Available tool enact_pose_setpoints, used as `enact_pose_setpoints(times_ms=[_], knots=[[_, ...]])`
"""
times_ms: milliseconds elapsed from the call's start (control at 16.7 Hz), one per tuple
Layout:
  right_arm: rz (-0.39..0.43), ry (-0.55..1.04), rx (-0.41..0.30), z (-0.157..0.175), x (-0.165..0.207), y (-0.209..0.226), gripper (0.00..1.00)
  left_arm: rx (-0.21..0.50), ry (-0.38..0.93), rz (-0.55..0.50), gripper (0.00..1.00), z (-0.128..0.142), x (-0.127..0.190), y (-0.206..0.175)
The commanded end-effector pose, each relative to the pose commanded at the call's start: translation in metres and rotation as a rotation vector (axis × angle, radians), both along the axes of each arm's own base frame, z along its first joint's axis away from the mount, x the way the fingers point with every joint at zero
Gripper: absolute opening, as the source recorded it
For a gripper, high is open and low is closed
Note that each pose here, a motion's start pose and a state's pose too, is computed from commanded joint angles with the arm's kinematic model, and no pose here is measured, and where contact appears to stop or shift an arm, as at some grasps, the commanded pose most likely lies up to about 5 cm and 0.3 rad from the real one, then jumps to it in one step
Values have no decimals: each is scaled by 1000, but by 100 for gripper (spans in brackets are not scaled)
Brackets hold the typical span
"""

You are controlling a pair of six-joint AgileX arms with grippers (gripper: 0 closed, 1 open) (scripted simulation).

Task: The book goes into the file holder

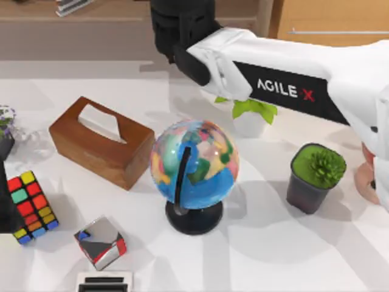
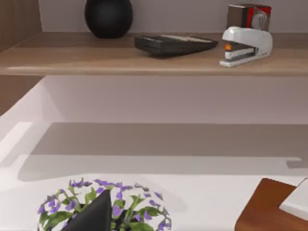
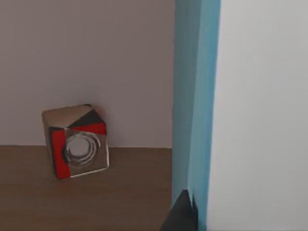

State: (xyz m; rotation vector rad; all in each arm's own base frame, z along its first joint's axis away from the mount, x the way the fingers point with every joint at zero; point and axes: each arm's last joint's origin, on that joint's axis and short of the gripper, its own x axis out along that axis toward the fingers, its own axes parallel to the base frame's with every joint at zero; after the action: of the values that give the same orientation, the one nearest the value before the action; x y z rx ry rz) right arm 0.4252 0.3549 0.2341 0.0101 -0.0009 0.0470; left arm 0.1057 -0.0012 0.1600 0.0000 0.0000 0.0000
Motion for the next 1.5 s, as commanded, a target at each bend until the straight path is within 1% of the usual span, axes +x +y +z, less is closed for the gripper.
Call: enact_pose_setpoints(times_ms=[120, 300, 540, 660, 840, 960, 1140, 1260, 1500], knots=[[60, 29, 7, 9, -12, -6, 0, 0, 0, 0, 100, 0, 0, 0], [178, 95, 15, 23, -38, -21, 0, 0, 0, 0, 100, 0, 0, 0], [341, 199, 35, 43, -80, -56, 0, 0, 0, 0, 100, 0, 0, 0], [399, 245, 62, 51, -99, -84, 0, 0, 0, 0, 100, 0, 0, 0], [442, 285, 141, 65, -120, -137, 0, 0, 0, 0, 100, 0, 0, 0], [438, 297, 216, 71, -131, -176, 0, 0, 0, 0, 100, 0, 0, 0], [376, 303, 354, 73, -142, -236, 0, 0, 0, 0, 100, 0, 0, 0], [300, 302, 461, 68, -147, -276, 0, 0, 0, 0, 100, 0, 0, 0], [89, 286, 710, 50, -151, -353, 0, 0, 0, 0, 100, 0, 0, 0]])
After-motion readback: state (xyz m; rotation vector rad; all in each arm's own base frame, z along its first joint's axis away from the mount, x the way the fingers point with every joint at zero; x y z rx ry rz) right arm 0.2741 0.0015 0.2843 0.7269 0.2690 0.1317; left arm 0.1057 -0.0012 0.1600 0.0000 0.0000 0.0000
